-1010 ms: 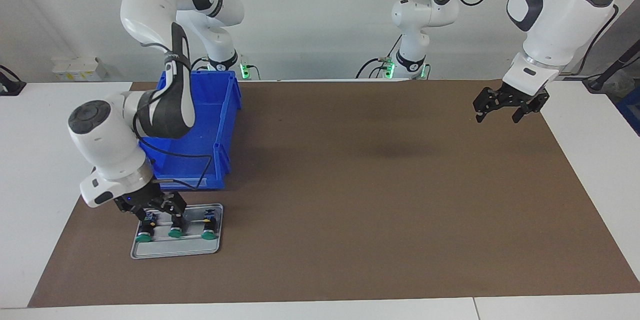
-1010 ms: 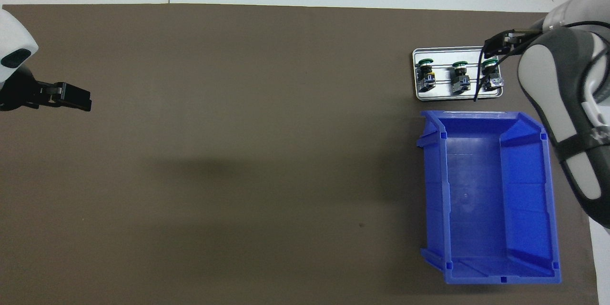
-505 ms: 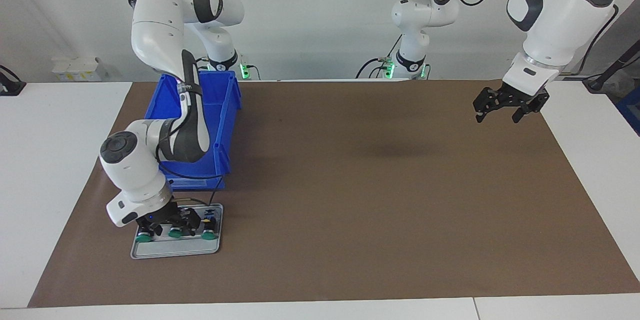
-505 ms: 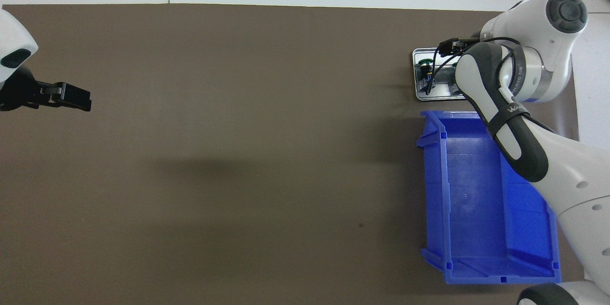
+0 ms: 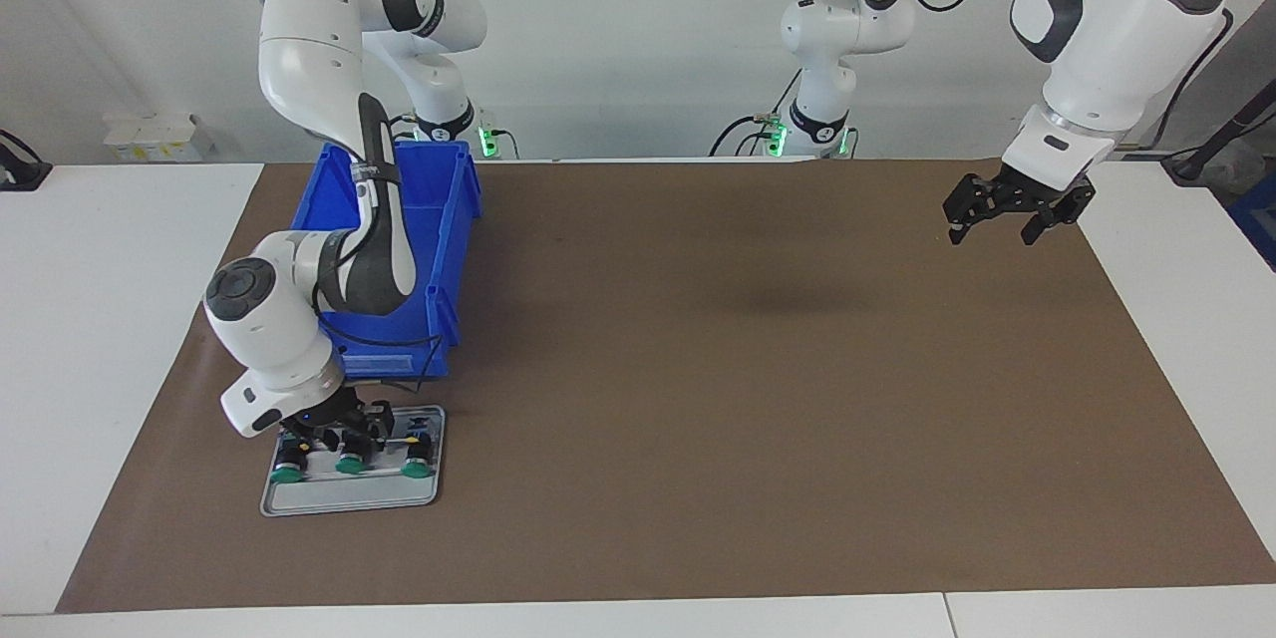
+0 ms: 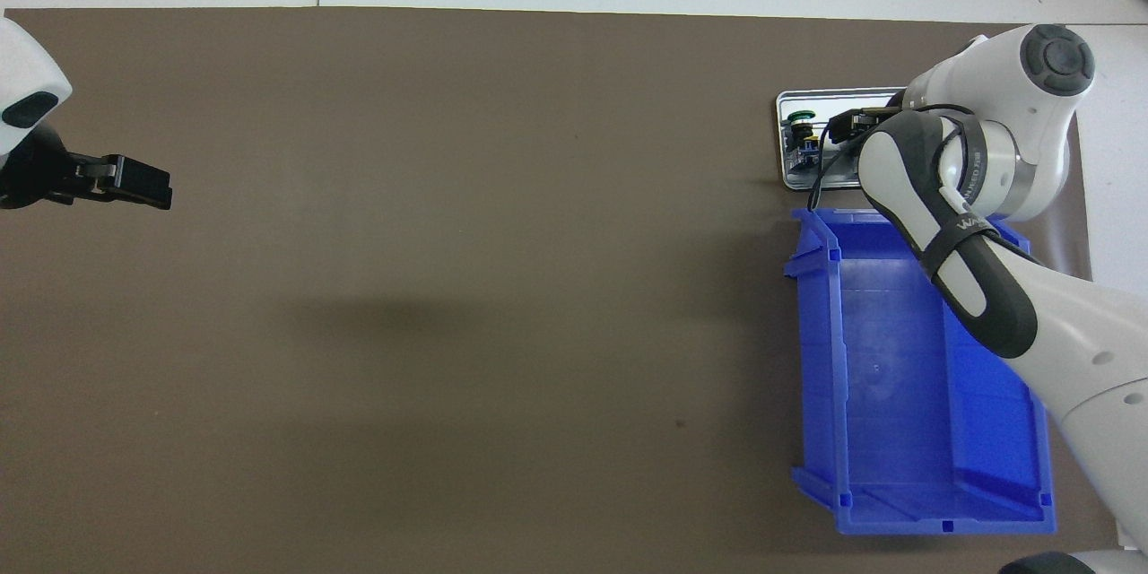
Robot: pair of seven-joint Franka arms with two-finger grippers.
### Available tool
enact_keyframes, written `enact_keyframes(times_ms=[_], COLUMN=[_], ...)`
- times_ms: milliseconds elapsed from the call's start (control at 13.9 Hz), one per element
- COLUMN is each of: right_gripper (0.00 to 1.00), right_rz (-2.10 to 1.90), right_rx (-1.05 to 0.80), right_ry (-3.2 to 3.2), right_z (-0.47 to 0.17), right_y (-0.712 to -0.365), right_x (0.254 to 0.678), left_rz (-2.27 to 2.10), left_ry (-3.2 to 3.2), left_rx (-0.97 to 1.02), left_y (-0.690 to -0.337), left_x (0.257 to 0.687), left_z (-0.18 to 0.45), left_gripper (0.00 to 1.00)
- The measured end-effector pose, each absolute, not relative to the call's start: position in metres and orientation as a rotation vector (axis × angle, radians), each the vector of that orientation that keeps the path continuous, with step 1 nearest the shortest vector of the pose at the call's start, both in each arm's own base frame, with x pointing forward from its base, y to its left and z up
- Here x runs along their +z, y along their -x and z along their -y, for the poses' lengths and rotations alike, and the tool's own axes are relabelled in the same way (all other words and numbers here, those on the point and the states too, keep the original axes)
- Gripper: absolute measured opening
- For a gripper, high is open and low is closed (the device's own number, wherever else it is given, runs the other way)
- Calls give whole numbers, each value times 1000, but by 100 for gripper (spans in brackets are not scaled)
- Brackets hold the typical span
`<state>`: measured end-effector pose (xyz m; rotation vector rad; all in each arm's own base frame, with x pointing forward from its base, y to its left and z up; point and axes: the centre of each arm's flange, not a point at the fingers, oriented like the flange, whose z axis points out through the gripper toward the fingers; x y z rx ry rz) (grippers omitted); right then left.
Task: Place and press button with both arms
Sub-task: 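Reach the right gripper into the metal tray and grasp a green button, then carry the green button with the right gripper and set it mid-table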
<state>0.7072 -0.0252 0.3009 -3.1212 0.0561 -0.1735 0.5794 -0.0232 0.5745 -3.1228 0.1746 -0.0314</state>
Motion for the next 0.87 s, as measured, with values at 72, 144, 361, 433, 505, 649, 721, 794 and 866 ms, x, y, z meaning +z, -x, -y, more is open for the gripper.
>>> enact_keyframes(times_ms=[72,144,361,433,505,649,721,794,866], right_gripper=[47,35,33,33,33,33,33,33,33], right_rz=[-53,-57,-81,-139,-229,-448,-578,-723,-863], right_rx=[-162,-159,-190,-216,-250,-300,-318,-327,-328], right_ry=[3122,3122,3120,3113,3100,3053,3016,2967,2913], right_z=[26,29,35,33,32,27,23,17,8], right_y=[-705,-703,-705,-708,-713,-723,-726,-729,-731], right_x=[298,297,308,317,331,363,379,395,409], left_rz=[-175,-175,-175,-175,-175,-175,-175,-175,-175], left_ry=[3123,3123,3123,3123,3123,3123,3123,3123,3123], left_rx=[-31,-31,-31,-31,-31,-31,-31,-31,-31], left_y=[-579,-579,-579,-579,-579,-579,-579,-579,-579], left_x=[575,575,575,575,575,575,575,575,575], left_z=[23,23,23,23,23,23,23,23,23], left_gripper=[100,100,100,100,100,100,100,100,100])
